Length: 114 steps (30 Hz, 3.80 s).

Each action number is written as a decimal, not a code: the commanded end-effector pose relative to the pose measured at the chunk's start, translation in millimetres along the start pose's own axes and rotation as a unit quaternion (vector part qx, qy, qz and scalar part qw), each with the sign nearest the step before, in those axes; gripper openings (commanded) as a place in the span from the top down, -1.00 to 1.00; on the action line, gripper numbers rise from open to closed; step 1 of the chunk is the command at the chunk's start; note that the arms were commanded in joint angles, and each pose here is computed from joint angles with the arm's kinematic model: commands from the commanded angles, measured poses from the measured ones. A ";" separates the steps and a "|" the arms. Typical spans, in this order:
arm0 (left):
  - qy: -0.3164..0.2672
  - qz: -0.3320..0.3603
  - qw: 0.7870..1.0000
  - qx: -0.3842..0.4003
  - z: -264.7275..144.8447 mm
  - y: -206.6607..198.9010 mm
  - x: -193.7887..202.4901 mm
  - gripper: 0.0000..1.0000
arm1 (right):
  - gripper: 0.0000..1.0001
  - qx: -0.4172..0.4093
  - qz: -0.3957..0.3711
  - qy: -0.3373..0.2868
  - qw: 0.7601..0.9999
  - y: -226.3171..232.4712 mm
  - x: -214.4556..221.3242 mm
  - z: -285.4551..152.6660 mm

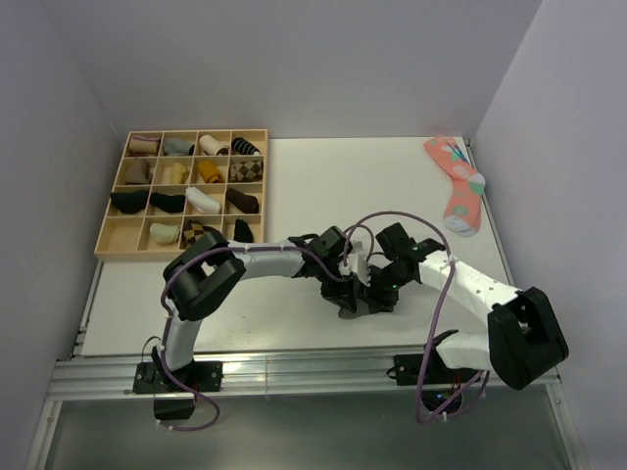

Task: Roll the socks
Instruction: Roll the sock at the center of the board.

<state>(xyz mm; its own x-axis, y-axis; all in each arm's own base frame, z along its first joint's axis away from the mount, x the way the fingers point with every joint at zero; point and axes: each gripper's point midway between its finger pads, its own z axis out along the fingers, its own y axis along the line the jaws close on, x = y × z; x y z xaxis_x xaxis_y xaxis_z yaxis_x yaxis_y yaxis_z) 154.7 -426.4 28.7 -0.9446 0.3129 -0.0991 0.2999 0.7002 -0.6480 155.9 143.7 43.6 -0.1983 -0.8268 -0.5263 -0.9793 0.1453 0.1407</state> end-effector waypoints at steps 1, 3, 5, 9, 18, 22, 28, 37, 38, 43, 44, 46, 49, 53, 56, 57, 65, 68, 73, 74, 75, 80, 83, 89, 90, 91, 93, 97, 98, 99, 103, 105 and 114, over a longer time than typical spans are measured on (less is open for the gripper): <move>0.017 -0.015 1.000 -0.009 9.6 11.8 11.7 0.99 | -0.02 -0.001 -0.025 -0.019 1.000 -4.2 -12.9 10.7; 0.017 -0.023 1.000 -0.007 9.7 13.0 14.3 0.99 | -0.02 -0.006 -0.024 -0.012 1.000 -2.7 -10.1 17.0; 0.013 -0.029 1.000 -0.003 10.8 14.2 15.0 0.99 | -0.01 -0.008 -0.023 -0.007 1.000 -2.6 -8.5 21.3; 0.009 -0.035 0.999 0.007 11.1 13.5 16.2 0.99 | 0.00 -0.010 -0.016 0.009 1.000 -2.1 -1.2 28.3; -0.002 -0.055 0.998 0.008 8.1 16.0 10.5 0.99 | 0.02 -0.008 -0.008 0.037 0.999 -0.3 12.0 29.2; -0.001 -0.056 0.998 0.008 7.8 17.7 9.9 0.99 | 0.01 0.022 -0.014 0.036 0.999 -5.3 12.4 23.4; 0.006 -0.060 0.998 0.008 10.3 19.1 11.6 0.99 | -0.09 0.047 -0.027 0.007 0.999 -11.1 -4.6 12.3; 0.010 -0.056 0.998 0.006 9.4 17.5 11.1 0.99 | -0.09 0.030 -0.063 -0.058 0.996 4.3 -25.5 -3.3; 0.011 -0.057 0.998 0.005 10.1 18.1 11.2 0.99 | -0.09 0.030 -0.063 -0.061 0.996 4.6 -25.9 -4.2; 0.014 -0.058 0.998 0.006 12.0 19.2 12.0 0.99 | -0.12 0.005 -0.073 -0.060 0.996 15.3 -20.8 -6.3; 0.015 -0.058 0.998 0.006 12.0 19.4 12.8 0.99 | -0.14 -0.003 -0.077 -0.056 0.995 18.7 -18.1 -6.0; 0.015 -0.059 0.998 0.006 12.7 20.2 13.2 0.99 | -0.17 -0.010 -0.079 -0.050 0.996 20.7 -14.4 -4.3; 0.017 -0.061 0.998 0.008 13.6 20.6 13.0 0.99 | -0.18 -0.018 -0.073 -0.037 0.996 21.4 -8.7 -1.0; 0.016 -0.063 0.998 0.007 13.2 19.8 11.2 0.99 | -0.16 -0.025 -0.058 -0.019 0.998 18.0 -4.9 5.2; 0.015 -0.060 0.998 0.007 11.9 18.3 10.0 0.99 | -0.13 -0.030 -0.050 -0.005 0.998 17.4 0.8 12.4; 0.014 -0.062 0.998 0.007 11.8 18.9 9.7 0.99 | -0.12 -0.029 -0.049 -0.002 0.998 17.1 2.4 14.0; 0.012 -0.064 0.998 0.010 8.7 21.2 8.2 0.99 | -0.08 -0.020 -0.042 0.033 0.998 13.0 12.7 24.8; 0.010 -0.067 0.998 0.010 7.3 23.0 7.5 0.99 | -0.06 -0.022 -0.038 0.045 0.998 15.2 20.6 26.1; 0.008 -0.072 0.997 0.017 5.8 23.6 5.4 0.99 | -0.06 -0.007 -0.039 0.061 0.997 14.2 28.0 22.0; 0.007 -0.073 0.997 0.016 5.9 24.3 4.7 0.99 | -0.06 -0.009 -0.037 0.068 0.997 15.2 30.5 21.1; 0.008 -0.072 0.997 0.020 5.4 23.0 3.9 0.99 | -0.06 -0.006 -0.037 0.078 0.996 14.6 34.6 19.6; 0.007 -0.071 0.997 0.021 5.7 22.5 2.1 0.99 | -0.06 0.002 -0.040 0.091 0.995 14.6 41.3 16.9; 0.007 -0.072 0.997 0.022 6.1 23.1 1.8 0.99 | -0.06 -0.002 -0.040 0.098 0.994 16.1 43.9 16.2; 0.008 -0.074 0.997 0.024 6.6 25.0 2.8 0.99 | -0.05 -0.006 -0.044 0.082 0.996 18.1 36.9 18.5; 0.008 -0.075 0.997 0.023 7.0 26.0 3.7 0.99 | -0.05 -0.011 -0.042 0.082 0.996 19.1 35.8 20.1; 0.007 -0.074 0.997 0.024 6.9 26.3 2.9 0.99 | -0.04 -0.013 -0.042 0.080 0.996 18.9 33.1 20.7; 0.008 -0.075 0.997 0.026 6.0 25.8 4.2 0.99 | -0.02 -0.020 -0.043 0.078 0.996 20.5 30.9 22.7; 0.008 -0.076 0.997 0.025 5.2 27.6 3.4 0.99 | -0.03 -0.020 -0.047 0.074 0.996 20.8 29.4 23.0; 0.009 -0.077 0.997 0.024 5.2 28.1 3.3 0.99 | -0.02 -0.022 -0.046 0.074 0.996 21.0 28.7 23.0; 0.008 -0.076 0.997 0.025 5.4 27.8 2.6 0.99 | 0.00 -0.030 -0.045 0.076 0.996 23.1 29.1 23.9; 0.006 -0.077 0.997 0.029 4.2 25.9 0.0 0.99 | 0.13 -0.042 -0.030 0.088 0.995 25.6 30.4 23.3; 0.005 -0.076 0.997 0.029 3.4 25.8 -0.7 0.99 | 0.14 -0.043 -0.025 0.093 0.994 25.5 31.9 23.4; -0.001 -0.074 0.997 0.034 -0.7 24.4 -3.8 0.95 | 0.28 -0.036 0.007 0.108 0.993 28.3 39.0 21.7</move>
<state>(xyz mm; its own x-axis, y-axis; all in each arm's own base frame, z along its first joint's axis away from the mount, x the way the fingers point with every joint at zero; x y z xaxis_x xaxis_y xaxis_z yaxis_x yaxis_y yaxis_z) 151.0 -426.1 26.4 -0.9676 0.2520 0.0127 0.1560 0.6371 -0.7548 146.1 161.8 23.9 -0.1494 -0.8513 -0.5030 -0.9861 0.0910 0.1387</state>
